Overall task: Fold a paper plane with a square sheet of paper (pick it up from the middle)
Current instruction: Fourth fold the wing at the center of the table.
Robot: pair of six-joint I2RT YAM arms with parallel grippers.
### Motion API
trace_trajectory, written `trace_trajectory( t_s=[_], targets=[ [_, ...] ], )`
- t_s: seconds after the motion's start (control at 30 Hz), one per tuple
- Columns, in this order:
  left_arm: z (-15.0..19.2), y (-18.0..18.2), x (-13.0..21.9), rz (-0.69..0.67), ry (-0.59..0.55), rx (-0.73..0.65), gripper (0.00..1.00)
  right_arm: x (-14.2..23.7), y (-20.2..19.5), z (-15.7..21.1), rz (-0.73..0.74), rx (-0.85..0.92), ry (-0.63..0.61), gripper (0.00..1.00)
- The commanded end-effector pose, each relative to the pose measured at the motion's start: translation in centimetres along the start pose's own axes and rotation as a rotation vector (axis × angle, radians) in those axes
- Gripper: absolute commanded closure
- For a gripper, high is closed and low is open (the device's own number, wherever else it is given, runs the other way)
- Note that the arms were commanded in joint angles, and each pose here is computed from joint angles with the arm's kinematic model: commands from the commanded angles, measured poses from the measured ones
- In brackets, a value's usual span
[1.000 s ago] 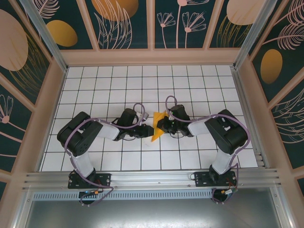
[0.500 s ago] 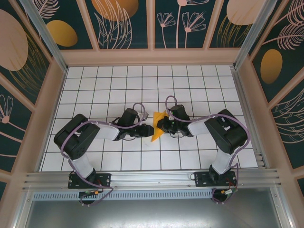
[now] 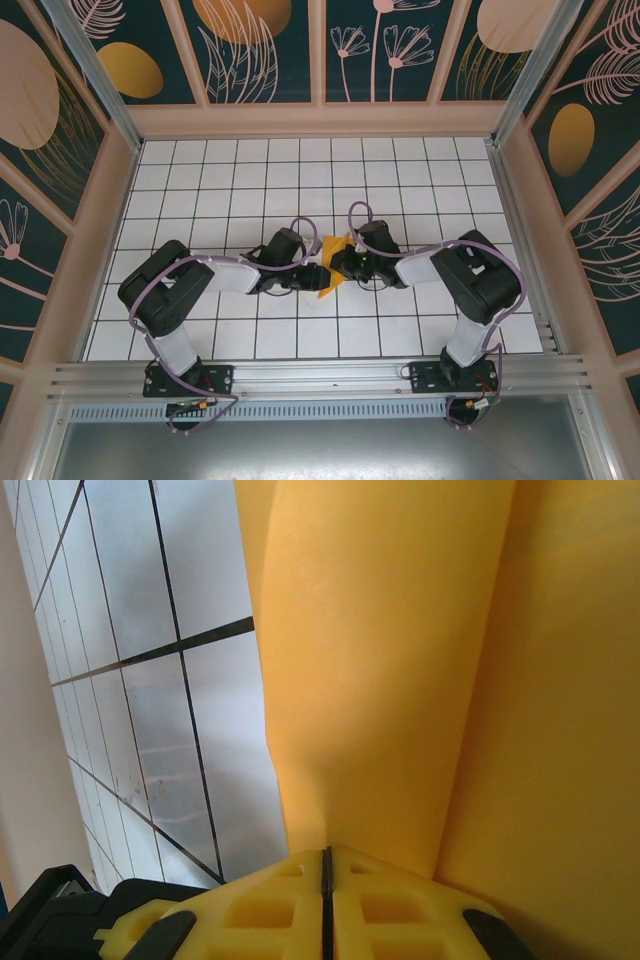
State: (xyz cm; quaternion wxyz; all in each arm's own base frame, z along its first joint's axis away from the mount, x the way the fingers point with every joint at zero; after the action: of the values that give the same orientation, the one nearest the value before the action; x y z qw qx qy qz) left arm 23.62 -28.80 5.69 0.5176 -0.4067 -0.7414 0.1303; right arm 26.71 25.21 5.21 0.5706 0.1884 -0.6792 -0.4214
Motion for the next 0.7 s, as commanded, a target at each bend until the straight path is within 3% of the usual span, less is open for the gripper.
trace_trajectory(
  t_s=[0.0, 0.33, 0.67],
  targets=[
    [0.7, 1.2, -0.7, -0.083, 0.04, -0.022, 0.68, 0.0, -0.4, -0.2, 0.003, -0.013, -0.009, 0.89],
    [1.5, 1.6, -0.6, -0.084, 0.032, -0.002, 0.95, 1.4, 1.9, -0.6, -0.05, 0.021, -0.041, 0.88],
    [0.9, 0.8, 0.3, 0.109, -0.028, 0.082, 0.97, 3.5, 2.1, -1.0, -0.016, 0.045, -0.108, 0.86]
  ],
)
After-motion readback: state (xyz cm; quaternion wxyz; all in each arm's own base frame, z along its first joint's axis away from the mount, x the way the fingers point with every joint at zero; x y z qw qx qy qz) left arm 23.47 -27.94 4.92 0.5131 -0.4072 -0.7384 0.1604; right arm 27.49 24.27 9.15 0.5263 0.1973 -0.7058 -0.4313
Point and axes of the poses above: each hand's point on the last joint's axis, 136 mm out from that joint toward the fingers, its own x axis back along the fingers, its own y axis along the line the jaws close on, z = x × y, the point moved 5 cm from there along x, back along the fingers, and after that the axes turned 10 degrees about -x, right-handed, at the moved point
